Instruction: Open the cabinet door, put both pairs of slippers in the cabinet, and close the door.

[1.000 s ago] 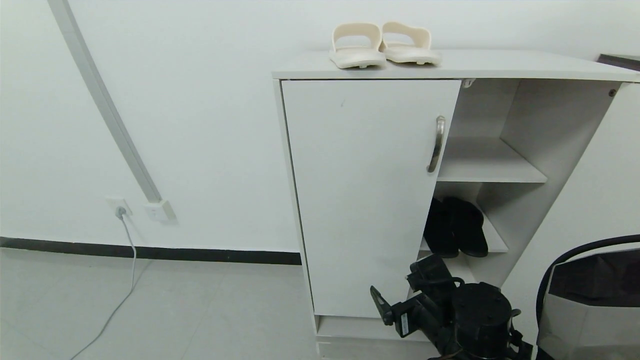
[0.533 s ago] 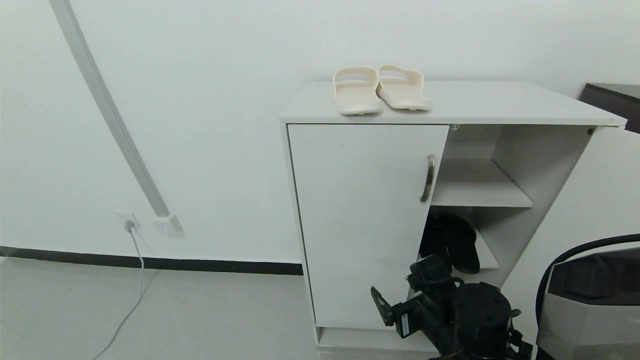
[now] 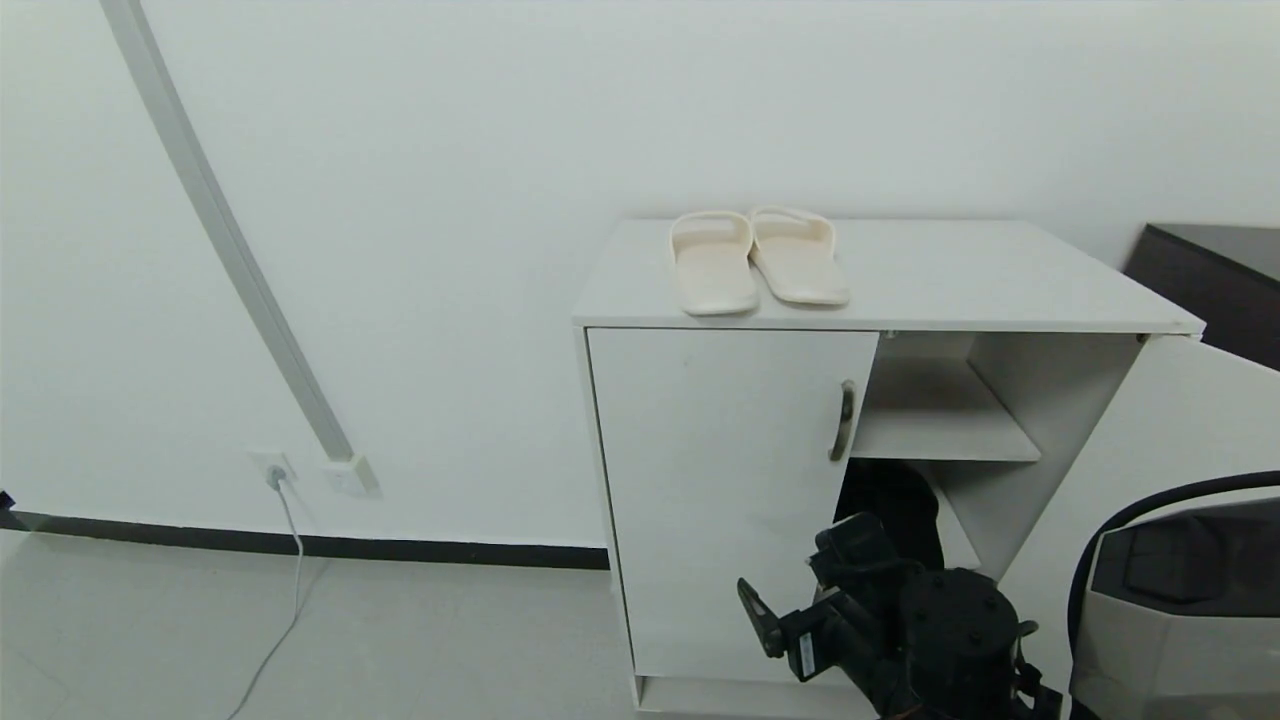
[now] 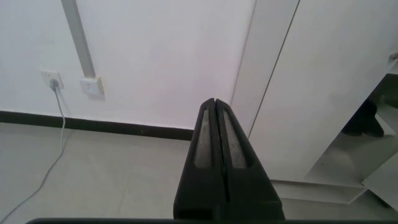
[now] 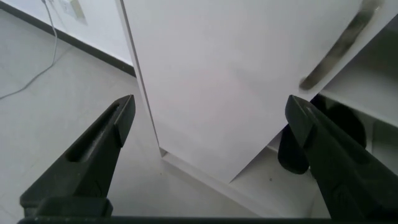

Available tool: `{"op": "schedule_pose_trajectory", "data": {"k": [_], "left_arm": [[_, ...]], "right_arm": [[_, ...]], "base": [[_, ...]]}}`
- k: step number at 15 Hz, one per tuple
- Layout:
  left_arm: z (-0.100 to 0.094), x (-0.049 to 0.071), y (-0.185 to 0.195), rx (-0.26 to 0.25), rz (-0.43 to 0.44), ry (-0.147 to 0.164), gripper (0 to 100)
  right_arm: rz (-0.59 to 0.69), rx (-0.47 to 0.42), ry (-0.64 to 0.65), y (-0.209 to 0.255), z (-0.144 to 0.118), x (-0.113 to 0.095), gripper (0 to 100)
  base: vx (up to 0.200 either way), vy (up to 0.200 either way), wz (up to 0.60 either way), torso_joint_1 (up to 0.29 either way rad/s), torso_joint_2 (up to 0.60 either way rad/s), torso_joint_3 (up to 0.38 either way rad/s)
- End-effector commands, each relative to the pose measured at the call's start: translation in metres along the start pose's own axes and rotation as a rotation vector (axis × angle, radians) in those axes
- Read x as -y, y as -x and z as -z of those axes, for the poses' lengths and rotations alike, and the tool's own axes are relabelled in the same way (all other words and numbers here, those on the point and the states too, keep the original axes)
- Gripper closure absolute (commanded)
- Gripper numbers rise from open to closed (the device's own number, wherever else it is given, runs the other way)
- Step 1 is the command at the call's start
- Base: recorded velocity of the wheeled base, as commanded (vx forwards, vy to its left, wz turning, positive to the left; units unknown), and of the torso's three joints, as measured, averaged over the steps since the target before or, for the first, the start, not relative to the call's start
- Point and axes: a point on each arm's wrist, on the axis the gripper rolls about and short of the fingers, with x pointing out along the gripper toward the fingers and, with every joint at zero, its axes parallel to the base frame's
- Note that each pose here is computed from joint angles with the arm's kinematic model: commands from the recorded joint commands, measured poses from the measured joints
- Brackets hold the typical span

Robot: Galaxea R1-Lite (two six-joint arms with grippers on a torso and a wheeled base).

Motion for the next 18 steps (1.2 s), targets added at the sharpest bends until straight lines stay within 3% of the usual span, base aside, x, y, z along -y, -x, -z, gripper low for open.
{"op": "schedule_pose_trajectory", "data": {"k": [1,18], "left_arm": [[0.0000,0.0000,-0.0001,-0.001,-0.001,0.000,100],[0.0000,0.0000,-0.0001,-0.002,0.001,-0.001,100]], "right_arm": [[0.000,-0.005,0.002,-0.0001,0.0016,-0.0002,0],[-0.047,0.010,-0.002,-0.0016,-0.0019,-0.0019,0]], "base": [[0.000,0.000,0.00,0.173,-0.49,-0.305],[0.000,0.000,0.00,0.230,-0.54,-0.315]]}}
